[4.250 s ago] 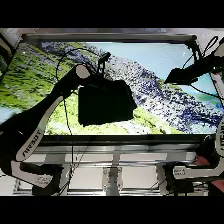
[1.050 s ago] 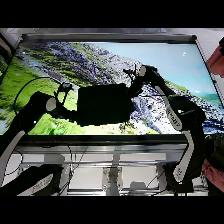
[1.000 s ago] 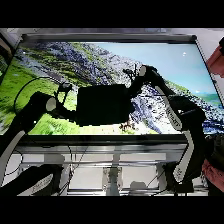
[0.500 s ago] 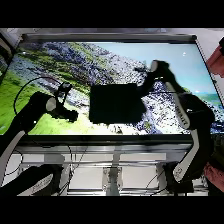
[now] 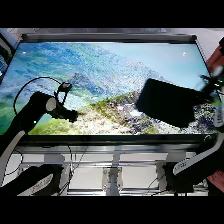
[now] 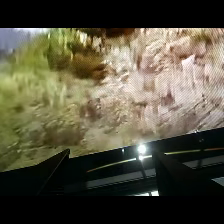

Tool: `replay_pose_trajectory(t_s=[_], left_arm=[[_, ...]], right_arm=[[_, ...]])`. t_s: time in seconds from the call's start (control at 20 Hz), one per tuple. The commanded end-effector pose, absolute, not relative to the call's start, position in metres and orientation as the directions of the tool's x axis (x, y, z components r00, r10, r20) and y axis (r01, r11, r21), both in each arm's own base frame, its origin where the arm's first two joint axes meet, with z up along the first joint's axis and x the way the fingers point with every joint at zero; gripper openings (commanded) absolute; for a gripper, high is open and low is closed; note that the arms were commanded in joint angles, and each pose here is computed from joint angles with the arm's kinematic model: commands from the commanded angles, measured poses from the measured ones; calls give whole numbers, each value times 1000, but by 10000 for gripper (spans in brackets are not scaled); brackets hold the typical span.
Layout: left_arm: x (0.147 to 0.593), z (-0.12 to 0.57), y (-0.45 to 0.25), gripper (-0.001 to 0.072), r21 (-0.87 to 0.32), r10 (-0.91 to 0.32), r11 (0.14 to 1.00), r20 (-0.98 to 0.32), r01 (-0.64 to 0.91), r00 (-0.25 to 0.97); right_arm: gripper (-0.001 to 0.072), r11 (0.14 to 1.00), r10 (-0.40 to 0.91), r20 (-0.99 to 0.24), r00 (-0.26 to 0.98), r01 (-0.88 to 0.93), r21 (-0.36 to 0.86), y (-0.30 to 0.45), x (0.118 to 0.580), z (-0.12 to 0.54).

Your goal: Fold the clothes and pants, and hang the long-sleeved shirts on hangers.

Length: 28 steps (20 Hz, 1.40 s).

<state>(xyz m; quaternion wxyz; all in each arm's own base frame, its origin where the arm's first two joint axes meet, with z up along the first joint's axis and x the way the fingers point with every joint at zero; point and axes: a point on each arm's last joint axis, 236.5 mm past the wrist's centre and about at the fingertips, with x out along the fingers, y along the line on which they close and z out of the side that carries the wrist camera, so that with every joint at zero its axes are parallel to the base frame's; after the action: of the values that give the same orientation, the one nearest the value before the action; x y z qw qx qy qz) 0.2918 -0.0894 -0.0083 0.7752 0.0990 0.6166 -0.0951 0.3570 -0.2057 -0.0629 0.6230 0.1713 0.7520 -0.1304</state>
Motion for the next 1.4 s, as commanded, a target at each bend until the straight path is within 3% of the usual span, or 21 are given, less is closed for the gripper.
replay_pose_trajectory(t_s=[0.0,0.1,0.15,0.25,0.3,0.5,0.75,0.8,0.85,0.9,1.1,1.35], left_arm=[[292,-8,-89,582,36,-25,962,-975,269,221],[292,-8,-89,582,36,-25,962,-975,269,222],[292,-8,-89,581,37,-25,962,-975,269,222],[292,-8,-89,581,37,-25,962,-975,269,222],[292,-8,-89,581,37,-25,962,-975,270,222],[292,-8,-89,581,37,-25,962,-975,269,222],[292,-8,-89,581,37,-25,962,-975,269,222],[292,-8,-89,581,36,-25,962,-975,270,222],[292,-8,-89,581,37,-25,962,-975,269,222],[292,-8,-89,581,37,-25,962,-975,269,222],[292,-8,-89,581,36,-25,962,-975,270,222],[292,-8,-89,581,37,-25,962,-975,269,222]], right_arm=[[28,763,71,-977,-202,642,-77,-287,280,-51],[36,693,84,-980,-179,717,-71,-309,249,-39],[106,663,80,-984,-161,746,-68,-319,237,-32],[371,615,58,-992,-109,787,-50,-332,226,-18],[414,597,41,-997,-66,802,-28,-336,227,-9],[413,608,-31,-992,123,790,79,-328,260,26],[399,808,12,-978,210,575,133,-238,310,37],[310,844,28,-978,209,519,135,-215,316,34],[110,883,46,-977,206,449,136,-188,323,30],[29,917,62,-978,198,375,134,-161,327,25],[28,980,120,-983,139,140,139,-63,328,-2],[28,984,155,-988,12,-91,153,26,305,-34]])
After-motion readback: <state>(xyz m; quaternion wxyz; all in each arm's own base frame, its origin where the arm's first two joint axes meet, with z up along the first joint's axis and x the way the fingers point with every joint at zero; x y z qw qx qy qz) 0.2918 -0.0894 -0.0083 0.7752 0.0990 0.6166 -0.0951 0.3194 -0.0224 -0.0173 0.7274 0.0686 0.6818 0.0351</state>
